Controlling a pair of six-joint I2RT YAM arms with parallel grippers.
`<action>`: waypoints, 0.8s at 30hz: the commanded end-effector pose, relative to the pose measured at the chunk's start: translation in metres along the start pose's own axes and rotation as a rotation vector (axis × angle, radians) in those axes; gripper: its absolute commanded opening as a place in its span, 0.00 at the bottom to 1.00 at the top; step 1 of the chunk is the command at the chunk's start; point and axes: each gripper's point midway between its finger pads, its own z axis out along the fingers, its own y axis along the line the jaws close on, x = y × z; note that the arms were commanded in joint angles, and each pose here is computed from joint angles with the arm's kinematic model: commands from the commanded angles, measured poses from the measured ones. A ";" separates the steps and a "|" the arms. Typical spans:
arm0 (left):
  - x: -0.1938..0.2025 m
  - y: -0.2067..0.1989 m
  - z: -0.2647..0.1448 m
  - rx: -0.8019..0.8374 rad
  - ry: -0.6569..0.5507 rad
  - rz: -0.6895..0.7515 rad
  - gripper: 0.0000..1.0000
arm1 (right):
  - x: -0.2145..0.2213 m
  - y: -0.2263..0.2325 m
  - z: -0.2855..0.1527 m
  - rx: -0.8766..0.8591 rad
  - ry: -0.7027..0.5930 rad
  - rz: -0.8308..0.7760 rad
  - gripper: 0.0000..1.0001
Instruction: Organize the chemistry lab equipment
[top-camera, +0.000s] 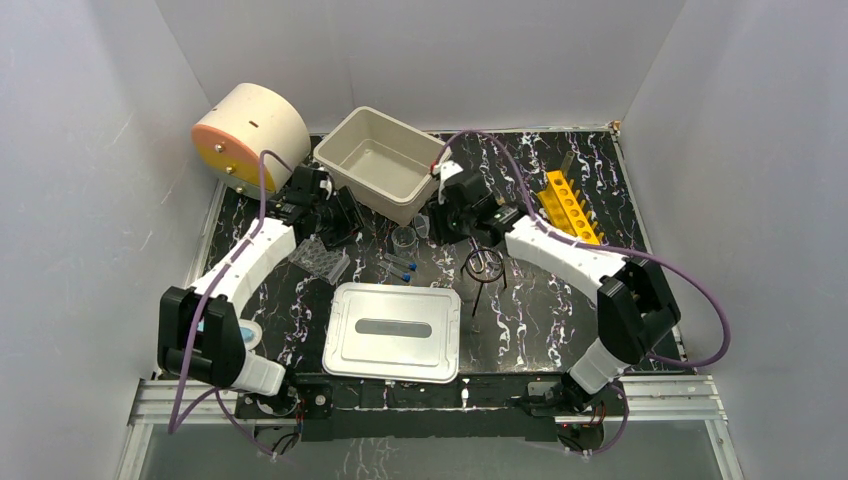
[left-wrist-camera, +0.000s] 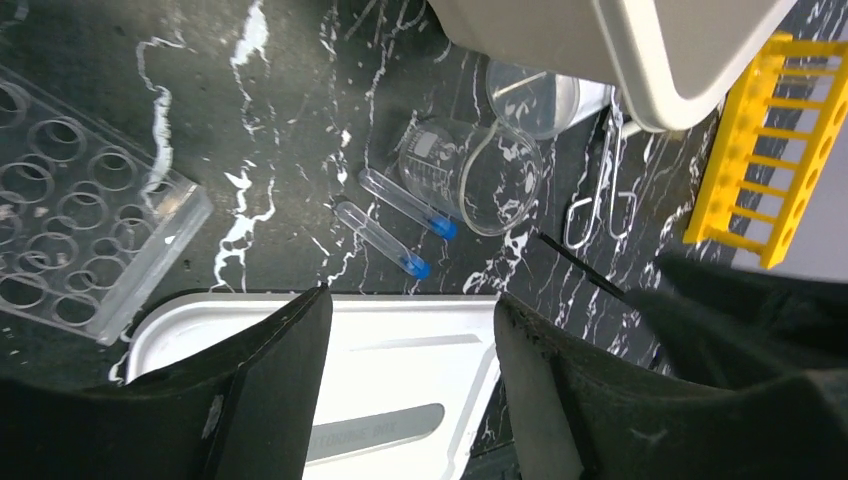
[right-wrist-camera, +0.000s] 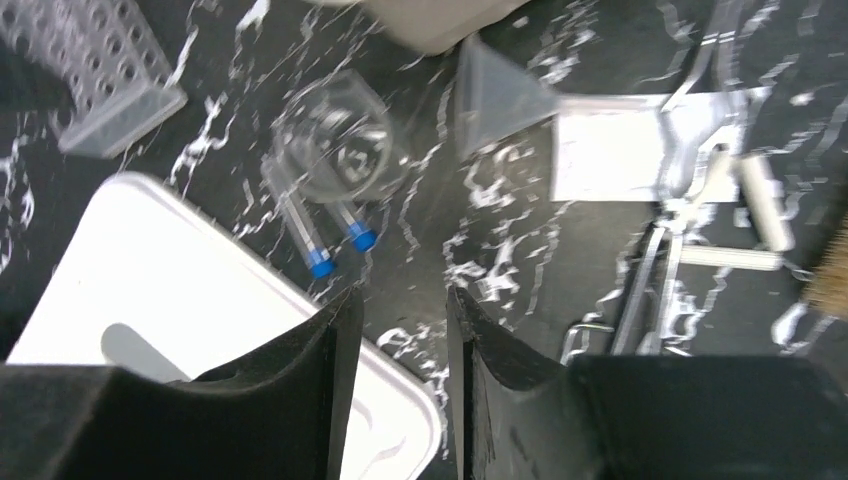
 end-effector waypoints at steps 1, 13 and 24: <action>-0.023 0.004 -0.030 -0.047 -0.156 -0.004 0.59 | 0.015 0.037 0.010 -0.094 -0.025 -0.122 0.44; -0.043 0.014 -0.059 -0.123 -0.298 -0.011 0.64 | 0.066 0.087 0.055 -0.134 0.031 -0.265 0.35; -0.043 0.014 -0.061 -0.126 -0.297 0.003 0.69 | 0.074 0.080 0.084 -0.043 0.055 -0.288 0.43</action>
